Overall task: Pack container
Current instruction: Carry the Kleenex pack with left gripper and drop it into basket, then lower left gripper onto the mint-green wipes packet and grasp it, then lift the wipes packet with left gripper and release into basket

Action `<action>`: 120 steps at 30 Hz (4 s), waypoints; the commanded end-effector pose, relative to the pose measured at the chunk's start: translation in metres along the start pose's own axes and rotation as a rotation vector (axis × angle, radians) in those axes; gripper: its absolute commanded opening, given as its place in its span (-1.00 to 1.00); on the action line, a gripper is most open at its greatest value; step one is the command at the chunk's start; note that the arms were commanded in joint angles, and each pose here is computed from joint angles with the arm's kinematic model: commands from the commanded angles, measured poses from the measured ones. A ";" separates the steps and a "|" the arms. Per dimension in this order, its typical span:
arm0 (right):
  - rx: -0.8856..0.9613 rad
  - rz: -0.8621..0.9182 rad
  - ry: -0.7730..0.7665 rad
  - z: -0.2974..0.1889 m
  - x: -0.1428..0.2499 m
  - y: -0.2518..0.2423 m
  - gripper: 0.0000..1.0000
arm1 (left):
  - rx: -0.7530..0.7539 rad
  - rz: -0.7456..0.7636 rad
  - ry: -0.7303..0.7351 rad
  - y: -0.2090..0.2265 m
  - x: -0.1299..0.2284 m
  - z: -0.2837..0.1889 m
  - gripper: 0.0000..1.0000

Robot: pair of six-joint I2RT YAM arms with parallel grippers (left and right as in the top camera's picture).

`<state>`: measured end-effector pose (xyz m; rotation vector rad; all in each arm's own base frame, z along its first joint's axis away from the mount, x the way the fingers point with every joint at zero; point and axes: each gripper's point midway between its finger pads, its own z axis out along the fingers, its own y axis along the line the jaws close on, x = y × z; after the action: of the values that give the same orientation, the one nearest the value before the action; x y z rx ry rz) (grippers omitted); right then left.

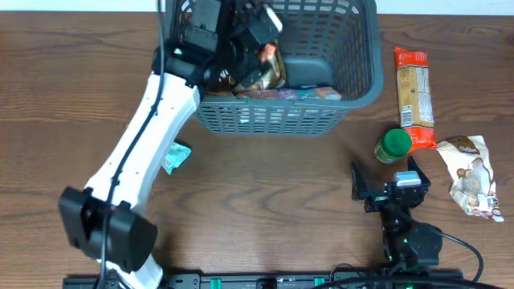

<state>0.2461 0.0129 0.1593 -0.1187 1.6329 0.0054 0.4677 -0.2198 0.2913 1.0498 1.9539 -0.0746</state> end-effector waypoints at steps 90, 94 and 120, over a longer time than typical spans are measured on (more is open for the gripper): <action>-0.014 -0.014 -0.003 0.000 0.000 0.004 0.98 | -0.297 -1.630 0.826 -0.063 0.387 -0.018 0.41; -0.014 -0.014 -0.003 0.000 0.000 0.004 0.98 | -0.299 -1.629 0.826 -0.063 0.387 -0.018 -0.35; -0.014 -0.014 -0.003 0.000 0.000 0.004 0.98 | -0.435 -1.137 -0.012 0.131 0.164 -0.149 -0.89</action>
<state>0.2461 0.0129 0.1593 -0.1187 1.6329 0.0054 0.4176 0.0369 0.2322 -0.6427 2.3116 -0.3167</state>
